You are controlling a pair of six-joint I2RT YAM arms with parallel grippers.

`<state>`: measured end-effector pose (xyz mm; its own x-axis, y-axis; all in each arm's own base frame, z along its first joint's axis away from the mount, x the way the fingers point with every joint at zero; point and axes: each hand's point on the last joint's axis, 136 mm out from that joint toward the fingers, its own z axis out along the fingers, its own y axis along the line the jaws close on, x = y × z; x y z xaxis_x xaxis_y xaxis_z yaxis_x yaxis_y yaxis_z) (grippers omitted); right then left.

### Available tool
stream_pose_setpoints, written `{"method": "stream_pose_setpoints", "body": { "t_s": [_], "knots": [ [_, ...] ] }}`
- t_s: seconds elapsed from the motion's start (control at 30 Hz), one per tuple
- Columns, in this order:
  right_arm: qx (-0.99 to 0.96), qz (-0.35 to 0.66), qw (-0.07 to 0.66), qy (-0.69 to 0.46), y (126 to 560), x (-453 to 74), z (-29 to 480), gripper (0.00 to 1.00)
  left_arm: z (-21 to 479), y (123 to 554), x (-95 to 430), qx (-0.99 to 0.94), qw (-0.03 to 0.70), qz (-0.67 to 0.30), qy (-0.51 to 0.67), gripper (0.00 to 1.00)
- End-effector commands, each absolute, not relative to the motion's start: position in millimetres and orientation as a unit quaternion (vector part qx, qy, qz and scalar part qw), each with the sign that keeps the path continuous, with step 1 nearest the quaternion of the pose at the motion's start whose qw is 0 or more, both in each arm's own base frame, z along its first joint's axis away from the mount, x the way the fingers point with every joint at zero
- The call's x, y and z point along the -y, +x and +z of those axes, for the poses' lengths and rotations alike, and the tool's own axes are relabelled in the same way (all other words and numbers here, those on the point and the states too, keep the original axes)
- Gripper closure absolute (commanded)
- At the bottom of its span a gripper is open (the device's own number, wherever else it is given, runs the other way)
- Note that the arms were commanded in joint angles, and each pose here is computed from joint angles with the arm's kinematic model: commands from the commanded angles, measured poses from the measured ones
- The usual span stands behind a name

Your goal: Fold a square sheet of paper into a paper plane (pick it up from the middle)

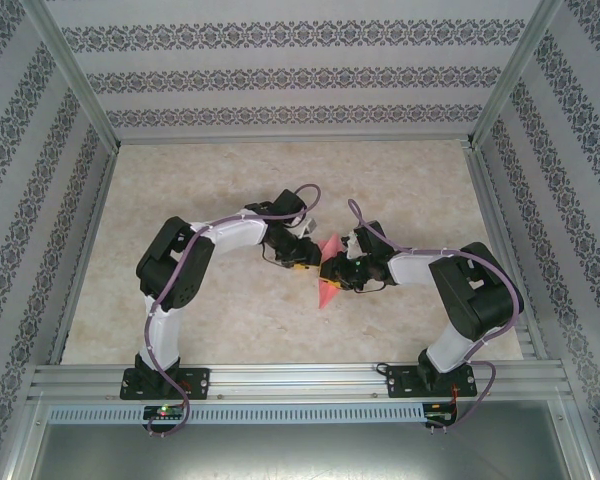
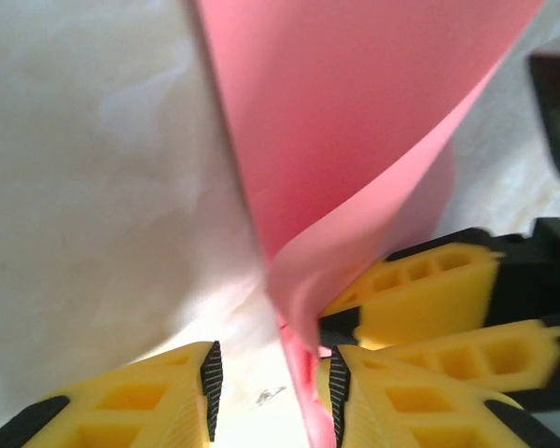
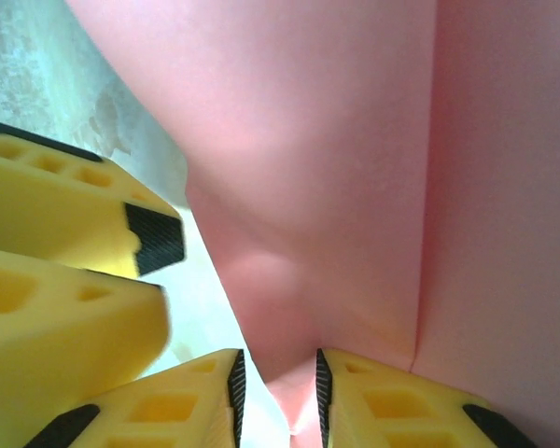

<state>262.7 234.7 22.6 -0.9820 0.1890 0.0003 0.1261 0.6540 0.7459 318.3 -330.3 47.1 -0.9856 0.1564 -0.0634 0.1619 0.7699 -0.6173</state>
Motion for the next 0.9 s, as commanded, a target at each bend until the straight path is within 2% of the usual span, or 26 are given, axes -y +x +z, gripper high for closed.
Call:
{"method": "stream_pose_setpoints", "body": {
  "t_s": [0.0,0.47,0.87],
  "knots": [
    [-0.92,0.382,0.02,0.09,247.5,-224.5,6.4,0.75,79.9,340.0,348.9,-0.92,0.038,-0.379,0.09,0.61],
    [-0.917,0.387,0.023,0.09,249.2,-222.7,6.0,0.85,49.0,327.2,341.8,-0.937,0.003,-0.335,0.097,0.62],
    [-0.912,0.398,0.032,0.093,253.2,-222.6,11.3,0.83,54.7,314.4,343.5,-0.94,0.009,-0.324,0.111,0.61]
  ]
}}
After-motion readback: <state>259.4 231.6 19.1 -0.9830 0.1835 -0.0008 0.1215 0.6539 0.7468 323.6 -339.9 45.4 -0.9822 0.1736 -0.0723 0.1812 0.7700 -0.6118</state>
